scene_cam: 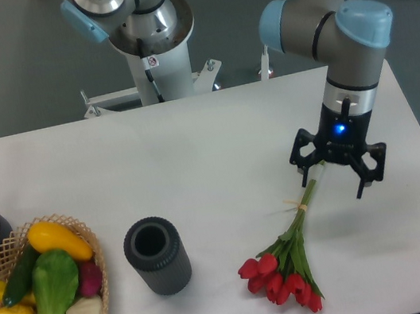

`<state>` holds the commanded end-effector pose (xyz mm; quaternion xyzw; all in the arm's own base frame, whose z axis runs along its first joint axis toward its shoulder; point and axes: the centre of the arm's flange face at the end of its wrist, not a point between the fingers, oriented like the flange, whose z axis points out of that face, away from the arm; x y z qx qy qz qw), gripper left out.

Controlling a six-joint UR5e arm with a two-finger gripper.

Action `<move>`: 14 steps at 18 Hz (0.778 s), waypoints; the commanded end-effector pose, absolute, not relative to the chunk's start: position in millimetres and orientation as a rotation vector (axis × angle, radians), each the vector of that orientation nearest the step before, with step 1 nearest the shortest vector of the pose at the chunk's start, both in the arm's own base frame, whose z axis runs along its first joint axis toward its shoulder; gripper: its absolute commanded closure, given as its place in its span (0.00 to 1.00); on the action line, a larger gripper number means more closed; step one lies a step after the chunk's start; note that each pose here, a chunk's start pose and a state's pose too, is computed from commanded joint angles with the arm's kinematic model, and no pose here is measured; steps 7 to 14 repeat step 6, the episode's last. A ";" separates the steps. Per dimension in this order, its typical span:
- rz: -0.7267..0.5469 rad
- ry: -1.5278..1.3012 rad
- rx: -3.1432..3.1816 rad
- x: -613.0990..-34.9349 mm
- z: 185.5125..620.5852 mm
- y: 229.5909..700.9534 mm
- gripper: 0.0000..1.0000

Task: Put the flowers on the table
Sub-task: 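Lay the tulips on the table, open the gripper and lift away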

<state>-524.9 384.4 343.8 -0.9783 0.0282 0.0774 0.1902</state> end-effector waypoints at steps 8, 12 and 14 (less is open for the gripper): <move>0.238 0.143 -2.770 -520.6 343.3 381.5 0.00; 0.238 0.143 -2.770 -520.6 343.3 381.5 0.00; 0.238 0.143 -2.770 -520.6 343.3 381.5 0.00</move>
